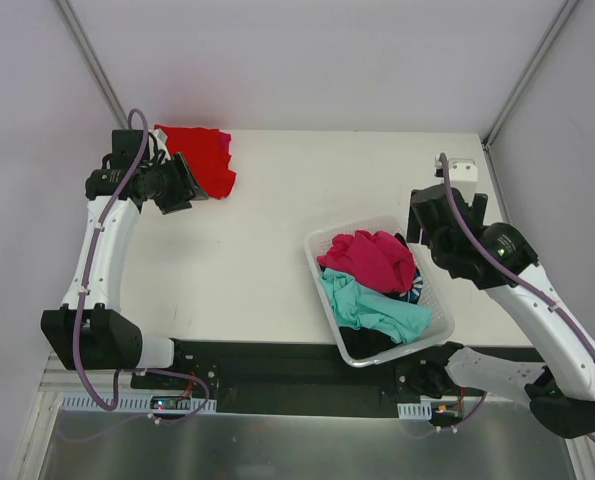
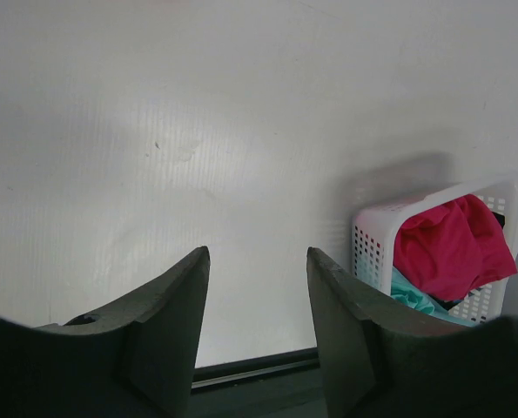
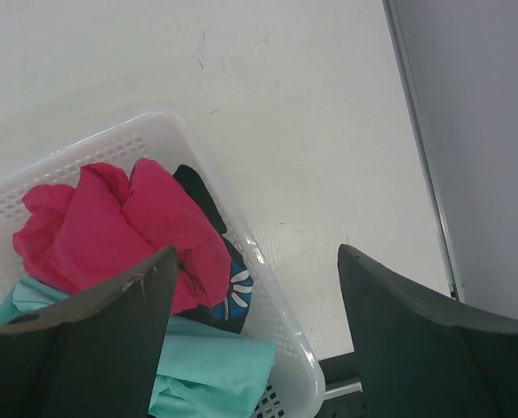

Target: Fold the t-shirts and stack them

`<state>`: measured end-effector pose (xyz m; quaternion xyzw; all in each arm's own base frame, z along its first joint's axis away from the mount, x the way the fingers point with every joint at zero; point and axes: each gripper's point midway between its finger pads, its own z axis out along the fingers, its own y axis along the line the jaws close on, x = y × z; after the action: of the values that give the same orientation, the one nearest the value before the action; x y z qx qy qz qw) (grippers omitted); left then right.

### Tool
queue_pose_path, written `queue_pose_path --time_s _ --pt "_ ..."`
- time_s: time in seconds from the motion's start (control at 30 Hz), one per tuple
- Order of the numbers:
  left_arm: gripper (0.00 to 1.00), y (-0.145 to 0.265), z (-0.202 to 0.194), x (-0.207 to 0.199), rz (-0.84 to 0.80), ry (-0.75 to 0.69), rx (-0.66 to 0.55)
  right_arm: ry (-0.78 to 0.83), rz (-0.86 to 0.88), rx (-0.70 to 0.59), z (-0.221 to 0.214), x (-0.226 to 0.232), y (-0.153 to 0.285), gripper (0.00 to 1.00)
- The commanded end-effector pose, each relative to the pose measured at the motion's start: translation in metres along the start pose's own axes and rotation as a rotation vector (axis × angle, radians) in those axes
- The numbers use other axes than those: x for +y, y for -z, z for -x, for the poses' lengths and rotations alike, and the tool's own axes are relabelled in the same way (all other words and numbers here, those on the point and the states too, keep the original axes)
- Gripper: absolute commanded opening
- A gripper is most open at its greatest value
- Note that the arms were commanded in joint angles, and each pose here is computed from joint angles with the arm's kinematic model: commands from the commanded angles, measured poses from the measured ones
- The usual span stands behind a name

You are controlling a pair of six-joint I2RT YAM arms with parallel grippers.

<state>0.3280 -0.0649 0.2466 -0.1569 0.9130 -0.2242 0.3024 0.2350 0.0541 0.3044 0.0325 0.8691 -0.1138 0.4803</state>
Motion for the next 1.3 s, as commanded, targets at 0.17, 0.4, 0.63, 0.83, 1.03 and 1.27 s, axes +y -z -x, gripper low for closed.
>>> queue_pose_path --time_s 0.17,0.4,0.63,0.83,1.03,1.27 --pt "0.49 -0.001 -0.004 -0.005 -0.028 -0.028 0.008 0.035 0.021 0.069 -0.022 0.007 -0.007 0.78" --pt "0.49 -0.002 -0.003 -0.007 -0.033 -0.028 0.012 0.039 0.023 0.071 -0.021 0.007 -0.006 0.78" --pt "0.49 -0.002 -0.004 -0.004 -0.021 -0.03 0.008 0.048 0.06 0.086 -0.016 0.017 -0.006 0.78" --pt "0.49 -0.005 -0.011 0.002 -0.01 -0.039 0.024 0.054 0.187 0.192 -0.023 0.06 -0.011 0.77" --pt "0.49 -0.006 -0.012 0.005 0.001 -0.039 0.025 0.148 0.318 0.285 -0.048 0.113 -0.009 0.74" --pt "0.49 -0.007 -0.013 0.005 0.003 -0.025 0.029 0.26 0.398 0.339 -0.077 0.172 0.009 0.74"
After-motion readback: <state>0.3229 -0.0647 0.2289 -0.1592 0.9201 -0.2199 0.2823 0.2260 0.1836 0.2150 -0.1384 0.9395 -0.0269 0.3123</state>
